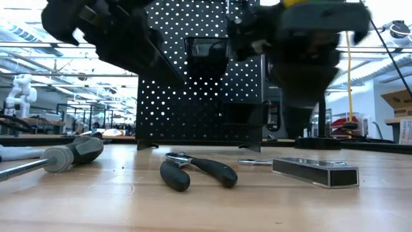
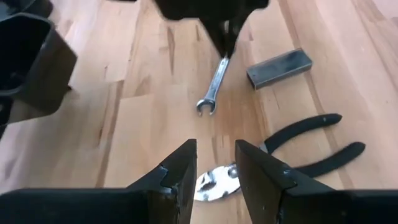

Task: Hang tools onto peg board
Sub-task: Hang the silver wrench on the black pegboard

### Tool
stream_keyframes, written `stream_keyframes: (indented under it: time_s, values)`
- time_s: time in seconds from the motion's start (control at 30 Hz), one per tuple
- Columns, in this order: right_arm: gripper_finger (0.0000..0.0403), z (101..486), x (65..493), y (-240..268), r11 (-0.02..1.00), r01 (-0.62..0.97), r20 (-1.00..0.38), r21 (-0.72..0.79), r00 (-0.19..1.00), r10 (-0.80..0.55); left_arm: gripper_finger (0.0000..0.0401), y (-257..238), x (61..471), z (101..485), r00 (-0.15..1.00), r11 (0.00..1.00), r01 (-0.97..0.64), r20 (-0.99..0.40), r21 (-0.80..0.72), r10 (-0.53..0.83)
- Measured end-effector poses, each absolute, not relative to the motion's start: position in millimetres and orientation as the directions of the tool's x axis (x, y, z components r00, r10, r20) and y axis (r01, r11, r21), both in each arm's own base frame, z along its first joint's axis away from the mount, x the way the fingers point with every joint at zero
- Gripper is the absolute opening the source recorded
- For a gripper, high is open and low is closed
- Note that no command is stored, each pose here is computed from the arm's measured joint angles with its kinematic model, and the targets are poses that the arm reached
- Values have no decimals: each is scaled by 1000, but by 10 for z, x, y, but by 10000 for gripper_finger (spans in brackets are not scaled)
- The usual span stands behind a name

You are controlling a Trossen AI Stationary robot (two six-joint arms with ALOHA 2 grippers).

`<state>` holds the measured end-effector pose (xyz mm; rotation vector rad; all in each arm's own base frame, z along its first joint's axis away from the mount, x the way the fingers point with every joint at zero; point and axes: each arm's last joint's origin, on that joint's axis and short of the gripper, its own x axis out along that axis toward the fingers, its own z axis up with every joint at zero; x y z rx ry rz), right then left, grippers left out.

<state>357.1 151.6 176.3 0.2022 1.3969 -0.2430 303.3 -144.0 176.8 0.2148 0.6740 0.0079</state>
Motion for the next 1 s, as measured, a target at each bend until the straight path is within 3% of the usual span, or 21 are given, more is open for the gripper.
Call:
stream_keyframes:
  time_s: [0.13, 0.57, 0.83, 1.0]
  values:
    - [16, 1756, 3441, 1665, 923, 384, -993, -11, 103, -54, 121, -1431, 3114, 1689, 795, 981, 51, -603, 188, 74]
    - [1, 1652, 3220, 1848, 818, 568, -981, -91, 91, -172, 121, -1373, 3369, 1393, 839, 992, -11, -539, 126, 77]
    - [0, 1583, 3072, 1898, 835, 536, -937, -127, 212, -279, 121, -1358, 3404, 1271, 830, 993, -18, -552, 114, 78]
    - [0, 1819, 2796, 1917, 856, 513, -852, -55, 424, -308, 121, -1363, 3405, 1275, 832, 993, -12, -549, 118, 76]
